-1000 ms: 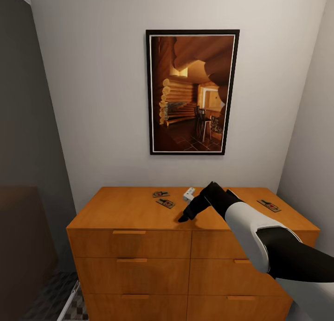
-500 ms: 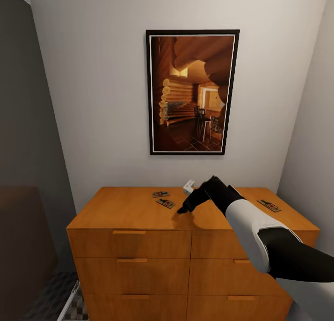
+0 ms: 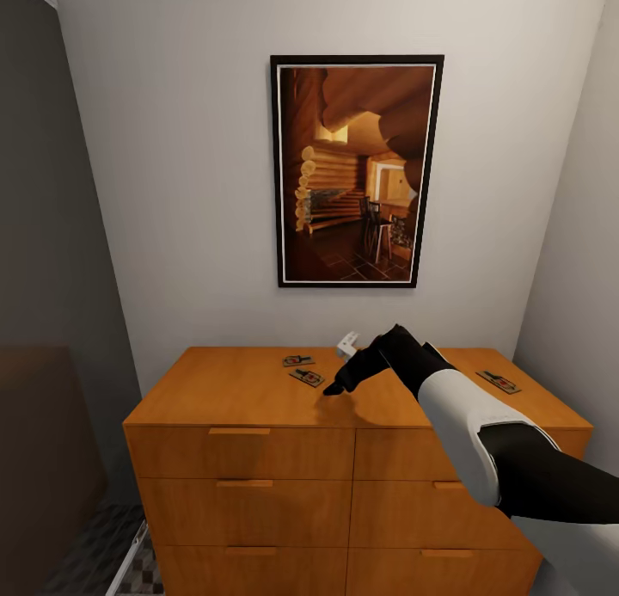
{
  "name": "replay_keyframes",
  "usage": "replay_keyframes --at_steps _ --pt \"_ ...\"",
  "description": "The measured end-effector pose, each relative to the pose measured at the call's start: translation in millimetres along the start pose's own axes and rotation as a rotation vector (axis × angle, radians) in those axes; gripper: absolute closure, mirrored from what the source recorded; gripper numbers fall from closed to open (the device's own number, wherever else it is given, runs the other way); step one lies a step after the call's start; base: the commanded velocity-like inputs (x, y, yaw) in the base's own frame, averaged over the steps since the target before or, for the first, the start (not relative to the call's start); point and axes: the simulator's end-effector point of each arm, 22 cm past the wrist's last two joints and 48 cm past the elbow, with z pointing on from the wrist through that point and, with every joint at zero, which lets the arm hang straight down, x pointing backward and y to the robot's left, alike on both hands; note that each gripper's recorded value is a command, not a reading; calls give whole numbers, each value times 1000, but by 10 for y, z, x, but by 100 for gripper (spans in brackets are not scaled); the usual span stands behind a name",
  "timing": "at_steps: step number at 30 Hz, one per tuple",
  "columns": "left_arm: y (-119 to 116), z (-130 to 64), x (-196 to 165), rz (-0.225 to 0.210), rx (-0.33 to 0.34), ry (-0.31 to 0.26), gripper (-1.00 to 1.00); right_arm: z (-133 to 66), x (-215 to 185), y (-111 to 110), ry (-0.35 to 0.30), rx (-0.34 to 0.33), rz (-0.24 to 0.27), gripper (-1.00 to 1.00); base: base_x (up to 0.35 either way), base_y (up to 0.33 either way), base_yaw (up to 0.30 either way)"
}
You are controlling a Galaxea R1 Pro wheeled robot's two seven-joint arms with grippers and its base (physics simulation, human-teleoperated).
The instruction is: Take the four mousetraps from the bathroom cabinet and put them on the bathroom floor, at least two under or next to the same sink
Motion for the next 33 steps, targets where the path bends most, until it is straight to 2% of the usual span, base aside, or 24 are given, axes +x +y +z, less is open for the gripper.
replay_keyframes --at_steps 33 --pt "0 0 0 0 0 0 -100 -10 -27 -2 -16 -4 -14 -100 0 0 0"
